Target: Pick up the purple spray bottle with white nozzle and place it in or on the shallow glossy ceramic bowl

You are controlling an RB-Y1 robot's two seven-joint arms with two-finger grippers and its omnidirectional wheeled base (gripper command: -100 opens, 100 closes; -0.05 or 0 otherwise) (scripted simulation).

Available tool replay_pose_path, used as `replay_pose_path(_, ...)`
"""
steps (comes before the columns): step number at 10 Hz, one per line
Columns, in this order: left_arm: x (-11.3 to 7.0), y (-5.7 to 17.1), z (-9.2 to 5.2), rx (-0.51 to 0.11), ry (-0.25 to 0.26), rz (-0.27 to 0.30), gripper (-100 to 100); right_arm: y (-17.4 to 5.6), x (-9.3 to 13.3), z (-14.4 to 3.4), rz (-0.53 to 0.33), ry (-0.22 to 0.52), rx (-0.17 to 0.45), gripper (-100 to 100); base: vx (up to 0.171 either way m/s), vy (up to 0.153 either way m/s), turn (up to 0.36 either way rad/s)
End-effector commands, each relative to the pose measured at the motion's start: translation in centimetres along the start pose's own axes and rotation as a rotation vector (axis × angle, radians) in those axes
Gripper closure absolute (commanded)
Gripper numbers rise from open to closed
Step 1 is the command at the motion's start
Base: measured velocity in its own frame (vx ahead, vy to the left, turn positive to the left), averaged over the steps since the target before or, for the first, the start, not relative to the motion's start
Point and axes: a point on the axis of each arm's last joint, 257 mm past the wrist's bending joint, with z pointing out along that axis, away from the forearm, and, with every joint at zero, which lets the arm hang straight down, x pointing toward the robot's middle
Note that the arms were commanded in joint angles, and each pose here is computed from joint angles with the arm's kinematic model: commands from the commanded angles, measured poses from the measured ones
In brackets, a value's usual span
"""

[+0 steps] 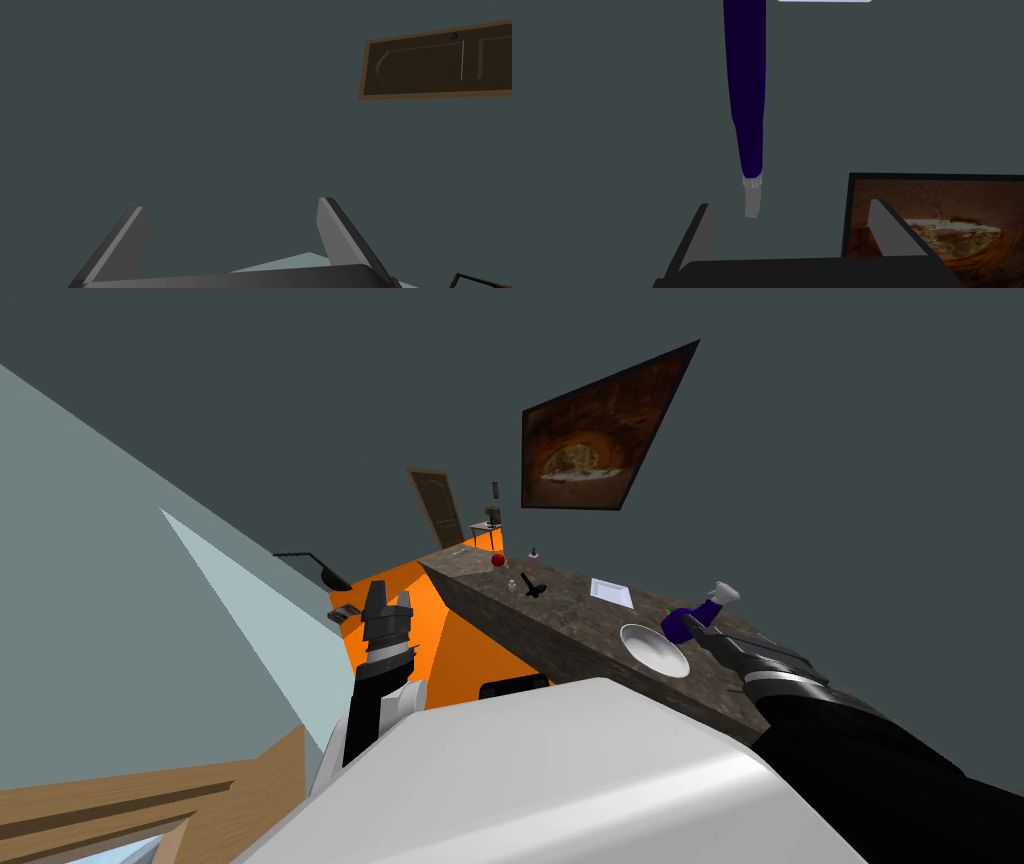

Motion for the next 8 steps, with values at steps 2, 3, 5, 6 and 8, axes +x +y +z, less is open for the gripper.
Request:
replay_pose_path(2,0.0,0.0,0.0,0.0,0.0,0.0,0,-0.4,-1.6,-0.6,0.001,-0.002,0.002,-100,0.007,0.013,0.025)
replay_pose_path(3,0.0,0.0,0.0,0.0,0.0,0.0,0,-0.5,-2.1,-0.8,0.001,-0.002,0.003,-100,0.008,0.012,0.028)
replay_pose_path(5,0.0,0.0,0.0,0.0,0.0,0.0,0,-0.5,-1.8,-0.7,0.001,0.0,0.005,0,0.0,0.0,0.0)
replay_pose_path(6,0.0,0.0,0.0,0.0,0.0,0.0,0,-0.5,-1.8,-0.7,0.001,0.0,0.005,0,0.0,0.0,0.0)
replay_pose_path(8,0.0,0.0,0.0,0.0,0.0,0.0,0,-0.5,-1.8,-0.7,0.001,0.0,0.005,0,0.0,0.0,0.0)
